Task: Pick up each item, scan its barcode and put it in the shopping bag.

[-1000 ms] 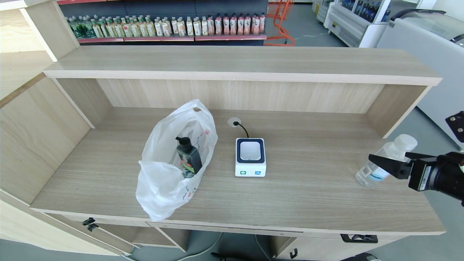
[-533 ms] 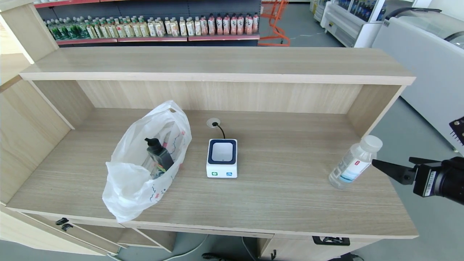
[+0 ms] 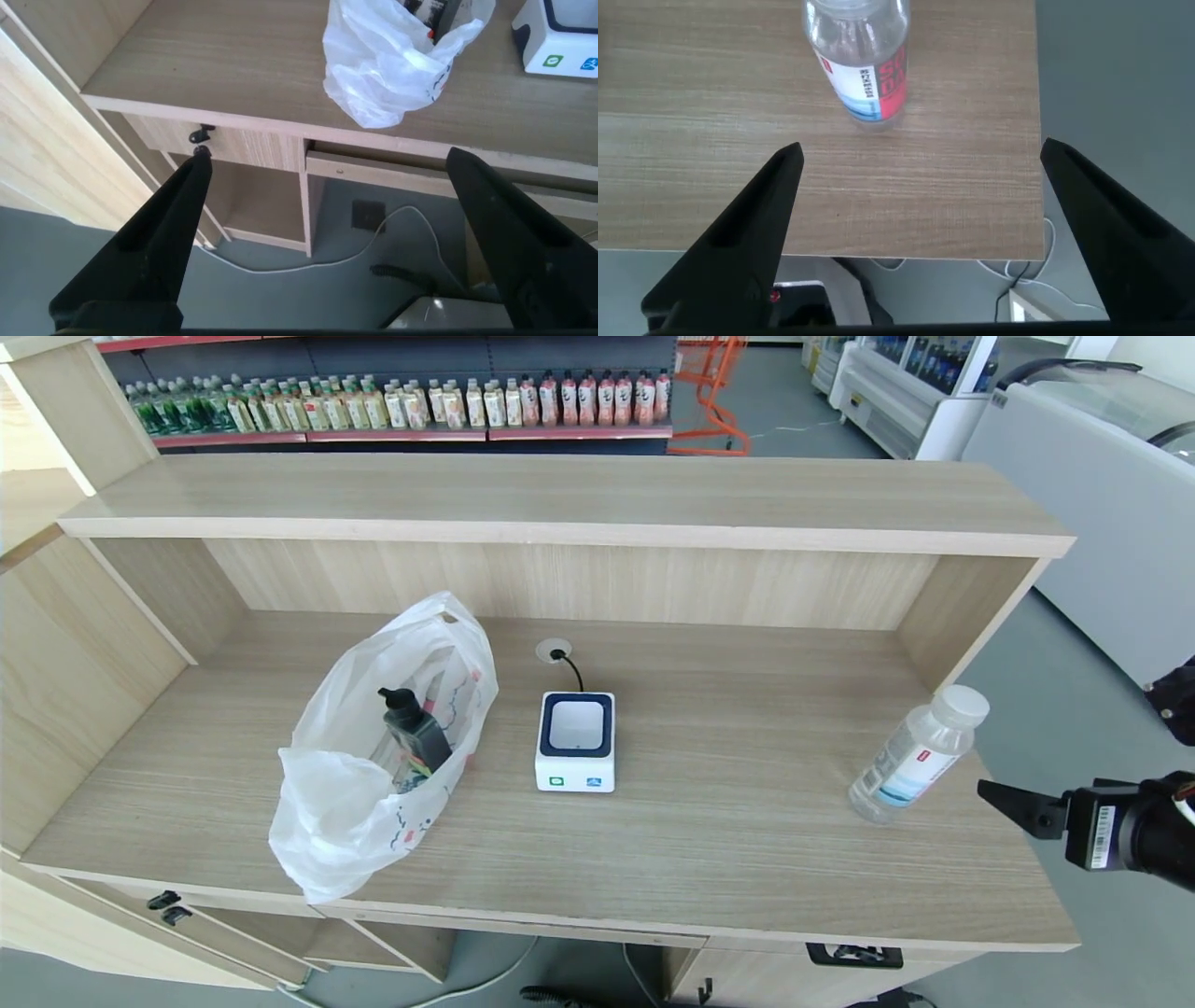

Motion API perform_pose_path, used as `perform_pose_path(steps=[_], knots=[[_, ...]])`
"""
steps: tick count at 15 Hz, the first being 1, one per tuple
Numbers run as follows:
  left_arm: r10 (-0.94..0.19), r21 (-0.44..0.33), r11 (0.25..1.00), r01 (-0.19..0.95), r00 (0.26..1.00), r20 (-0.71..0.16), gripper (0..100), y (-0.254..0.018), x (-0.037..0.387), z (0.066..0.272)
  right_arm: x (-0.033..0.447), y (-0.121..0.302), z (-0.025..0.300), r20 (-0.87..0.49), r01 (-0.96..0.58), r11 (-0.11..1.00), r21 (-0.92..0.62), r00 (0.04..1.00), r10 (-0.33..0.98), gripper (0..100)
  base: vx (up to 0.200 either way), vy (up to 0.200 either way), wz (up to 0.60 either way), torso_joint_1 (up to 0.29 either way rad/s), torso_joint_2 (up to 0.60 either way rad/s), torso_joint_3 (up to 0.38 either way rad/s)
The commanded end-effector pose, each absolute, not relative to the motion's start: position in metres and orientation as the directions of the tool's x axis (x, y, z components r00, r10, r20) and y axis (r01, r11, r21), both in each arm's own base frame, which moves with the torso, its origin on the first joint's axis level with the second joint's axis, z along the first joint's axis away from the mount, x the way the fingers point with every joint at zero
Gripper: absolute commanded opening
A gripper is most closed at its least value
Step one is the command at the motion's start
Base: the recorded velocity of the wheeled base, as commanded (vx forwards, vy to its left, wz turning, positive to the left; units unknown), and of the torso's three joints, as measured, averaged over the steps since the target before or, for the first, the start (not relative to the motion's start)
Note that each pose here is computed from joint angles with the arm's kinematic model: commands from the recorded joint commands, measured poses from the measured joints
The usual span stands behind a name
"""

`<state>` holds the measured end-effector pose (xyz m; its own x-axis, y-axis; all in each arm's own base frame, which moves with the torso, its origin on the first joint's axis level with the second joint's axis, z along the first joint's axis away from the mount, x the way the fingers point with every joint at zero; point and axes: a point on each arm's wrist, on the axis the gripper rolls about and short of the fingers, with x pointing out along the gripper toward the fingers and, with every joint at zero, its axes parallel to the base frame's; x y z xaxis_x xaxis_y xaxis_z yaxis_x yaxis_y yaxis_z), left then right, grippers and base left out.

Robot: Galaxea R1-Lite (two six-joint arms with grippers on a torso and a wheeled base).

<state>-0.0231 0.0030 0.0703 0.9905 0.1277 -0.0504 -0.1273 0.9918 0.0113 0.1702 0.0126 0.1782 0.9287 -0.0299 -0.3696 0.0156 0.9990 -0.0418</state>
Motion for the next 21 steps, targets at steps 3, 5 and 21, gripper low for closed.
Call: perform_pose_path(steps=[3,5,21], knots=[[0.129,0.011,0.992,-0.128,0.99,-0.05,100,0.003,-0.023,0.07,0.196,0.016,0.156,-0.434,0.023,0.999,-0.048,0.9,-0.042,100,0.0,0.0,0.0,0.0,0.0,0.0],[0.129,0.011,0.992,-0.128,0.99,-0.05,100,0.003,-0.023,0.07,0.214,0.018,0.145,-0.4,0.022,0.999,-0.048,0.915,-0.039,100,0.0,0.0,0.0,0.0,0.0,0.0],[0.129,0.011,0.992,-0.128,0.99,-0.05,100,0.003,-0.023,0.07,0.274,0.041,0.129,-0.367,-0.059,0.998,-0.034,0.929,0.043,100,0.0,0.0,0.0,0.0,0.0,0.0]])
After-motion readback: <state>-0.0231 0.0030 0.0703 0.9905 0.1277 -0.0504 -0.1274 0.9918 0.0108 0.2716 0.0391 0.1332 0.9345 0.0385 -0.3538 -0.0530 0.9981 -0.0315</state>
